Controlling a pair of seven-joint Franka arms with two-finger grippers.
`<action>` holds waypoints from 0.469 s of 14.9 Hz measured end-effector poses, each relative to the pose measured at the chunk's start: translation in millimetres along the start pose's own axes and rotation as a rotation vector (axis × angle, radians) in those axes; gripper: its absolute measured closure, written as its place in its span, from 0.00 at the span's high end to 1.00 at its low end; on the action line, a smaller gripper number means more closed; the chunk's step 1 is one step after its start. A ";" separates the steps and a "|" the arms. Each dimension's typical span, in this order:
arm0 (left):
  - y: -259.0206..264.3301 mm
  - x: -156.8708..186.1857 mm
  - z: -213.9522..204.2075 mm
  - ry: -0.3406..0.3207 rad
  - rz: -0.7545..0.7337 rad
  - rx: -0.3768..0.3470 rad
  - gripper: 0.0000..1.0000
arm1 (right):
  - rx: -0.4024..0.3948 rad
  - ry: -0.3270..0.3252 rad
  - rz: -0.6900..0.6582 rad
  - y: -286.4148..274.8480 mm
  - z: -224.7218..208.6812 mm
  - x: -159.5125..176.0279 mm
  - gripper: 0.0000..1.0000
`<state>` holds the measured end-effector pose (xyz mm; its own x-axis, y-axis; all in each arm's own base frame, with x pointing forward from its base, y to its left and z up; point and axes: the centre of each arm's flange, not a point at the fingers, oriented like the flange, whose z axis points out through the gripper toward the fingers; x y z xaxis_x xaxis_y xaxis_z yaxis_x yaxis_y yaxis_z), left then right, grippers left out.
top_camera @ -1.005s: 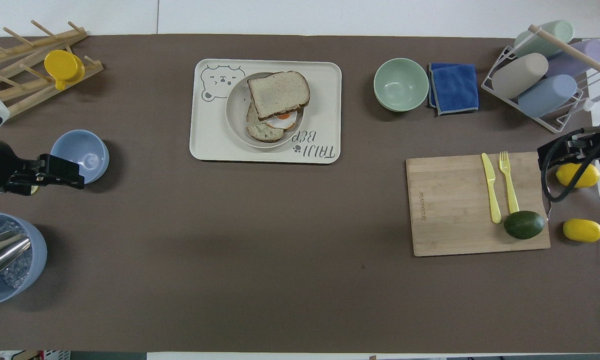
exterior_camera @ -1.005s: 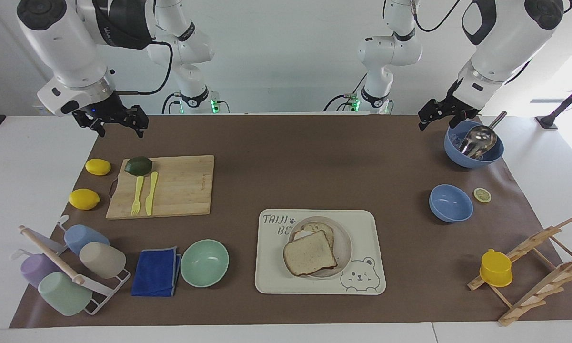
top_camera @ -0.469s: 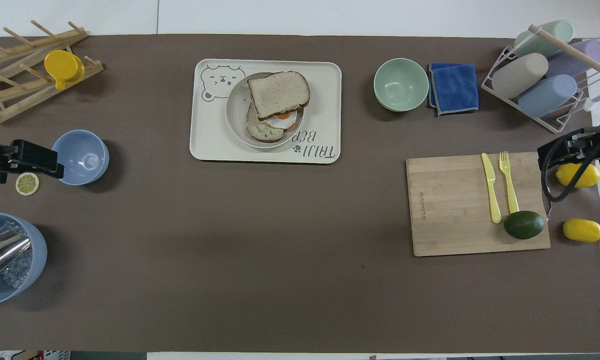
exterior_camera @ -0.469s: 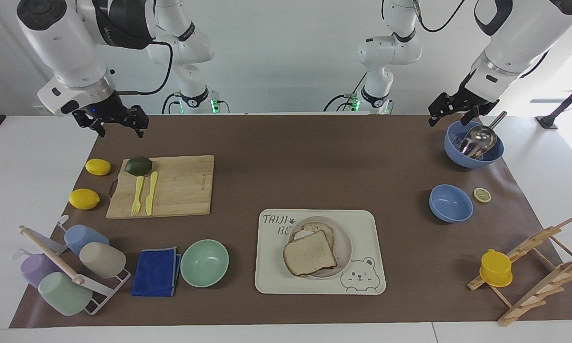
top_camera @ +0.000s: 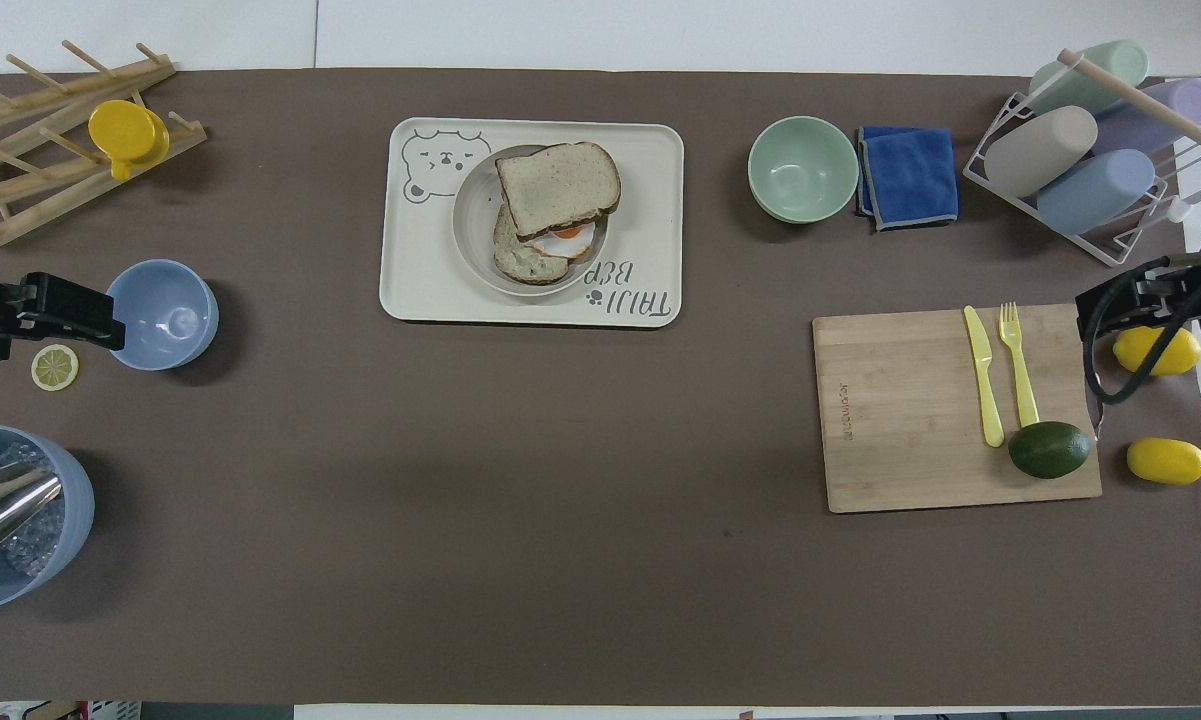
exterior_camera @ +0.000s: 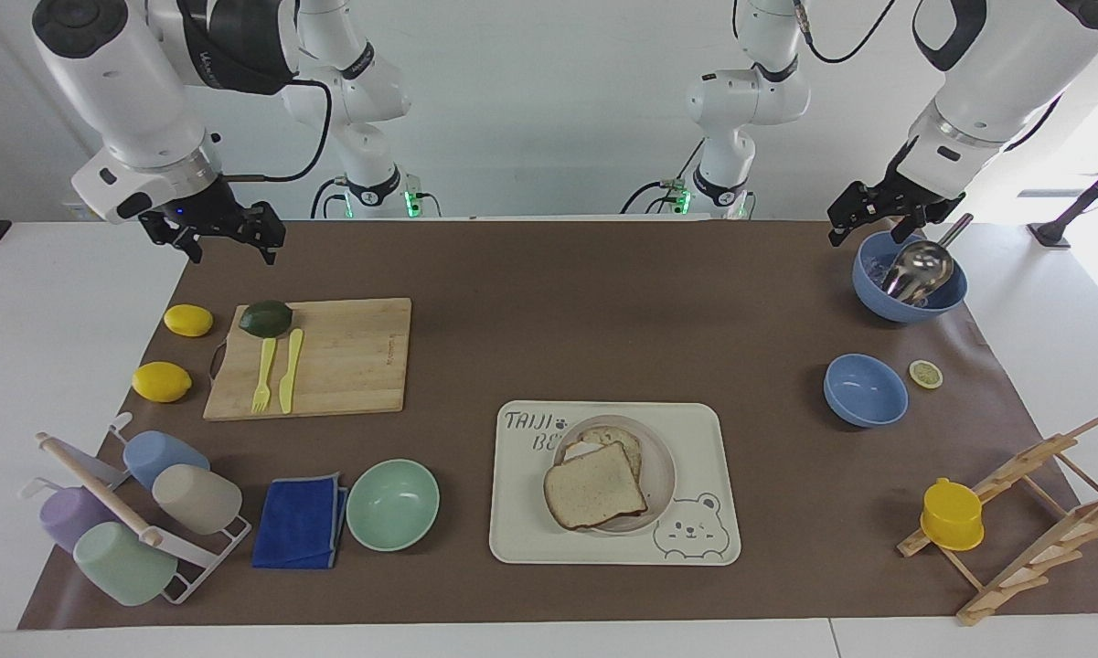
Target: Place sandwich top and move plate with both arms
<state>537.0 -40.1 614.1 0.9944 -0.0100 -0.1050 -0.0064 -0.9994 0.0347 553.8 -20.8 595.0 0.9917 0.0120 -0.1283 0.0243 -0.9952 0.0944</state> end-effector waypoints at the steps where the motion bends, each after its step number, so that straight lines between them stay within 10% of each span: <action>1: -0.1 0.5 3.4 -0.005 0.000 0.000 1.00 | 0.000 0.000 0.000 0.0 0.0 0.0 1.00; 7: -1.5 0.3 3.9 -0.006 -0.001 0.001 1.00 | 0.000 0.000 0.000 0.0 0.0 0.0 1.00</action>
